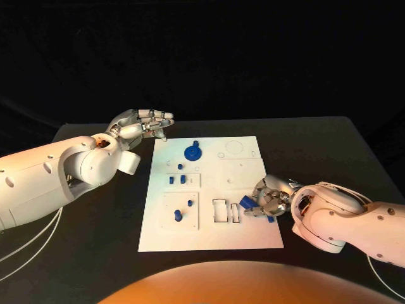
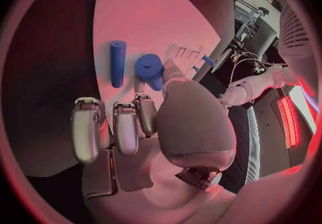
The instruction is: Assemble the parts on the task board
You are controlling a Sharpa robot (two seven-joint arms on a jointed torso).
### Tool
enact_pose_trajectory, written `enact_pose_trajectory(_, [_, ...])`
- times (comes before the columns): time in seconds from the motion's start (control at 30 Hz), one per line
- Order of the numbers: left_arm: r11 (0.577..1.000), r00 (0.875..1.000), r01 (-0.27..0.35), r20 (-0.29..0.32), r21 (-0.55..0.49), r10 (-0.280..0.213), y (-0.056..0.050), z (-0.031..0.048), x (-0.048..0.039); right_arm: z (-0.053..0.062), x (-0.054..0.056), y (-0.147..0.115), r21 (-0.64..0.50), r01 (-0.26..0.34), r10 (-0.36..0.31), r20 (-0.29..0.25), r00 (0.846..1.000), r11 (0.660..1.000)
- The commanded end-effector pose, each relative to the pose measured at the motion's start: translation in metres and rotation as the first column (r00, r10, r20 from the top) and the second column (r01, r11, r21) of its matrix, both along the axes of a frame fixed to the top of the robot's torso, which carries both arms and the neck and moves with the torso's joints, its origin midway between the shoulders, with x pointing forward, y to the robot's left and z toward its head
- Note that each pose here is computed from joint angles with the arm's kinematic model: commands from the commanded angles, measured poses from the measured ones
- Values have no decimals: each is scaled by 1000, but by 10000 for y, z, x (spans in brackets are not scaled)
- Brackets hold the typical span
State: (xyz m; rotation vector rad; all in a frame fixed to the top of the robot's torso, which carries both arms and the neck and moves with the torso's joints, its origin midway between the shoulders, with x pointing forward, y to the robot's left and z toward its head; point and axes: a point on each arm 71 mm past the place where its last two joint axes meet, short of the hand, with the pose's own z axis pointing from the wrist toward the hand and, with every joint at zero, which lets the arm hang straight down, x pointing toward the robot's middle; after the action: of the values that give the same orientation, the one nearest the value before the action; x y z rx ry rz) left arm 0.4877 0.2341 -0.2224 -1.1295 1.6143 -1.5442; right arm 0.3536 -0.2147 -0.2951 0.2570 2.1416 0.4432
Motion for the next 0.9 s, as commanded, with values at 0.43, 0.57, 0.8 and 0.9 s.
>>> enact_pose_trajectory(0.43, [1000, 1000, 19, 2, -9, -19, -24, 8, -6, 169, -79, 44, 156, 128, -118, -72, 990, 979])
enact_pose_trajectory(0.57, [1000, 1000, 21, 2, -10, -21, -33, 8, -7, 213, -69, 116, 183, 126, -111, -87, 990, 975])
enact_pose_trajectory(0.8, [1000, 1000, 24, 1, -12, -24, -41, 9, -11, 188, -75, 321, 214, 103, -77, -126, 989, 971])
enact_pose_trajectory(0.9, [1000, 1000, 26, 1, -13, -26, -48, 10, -13, 141, -82, 421, 218, 88, -58, -141, 988, 972])
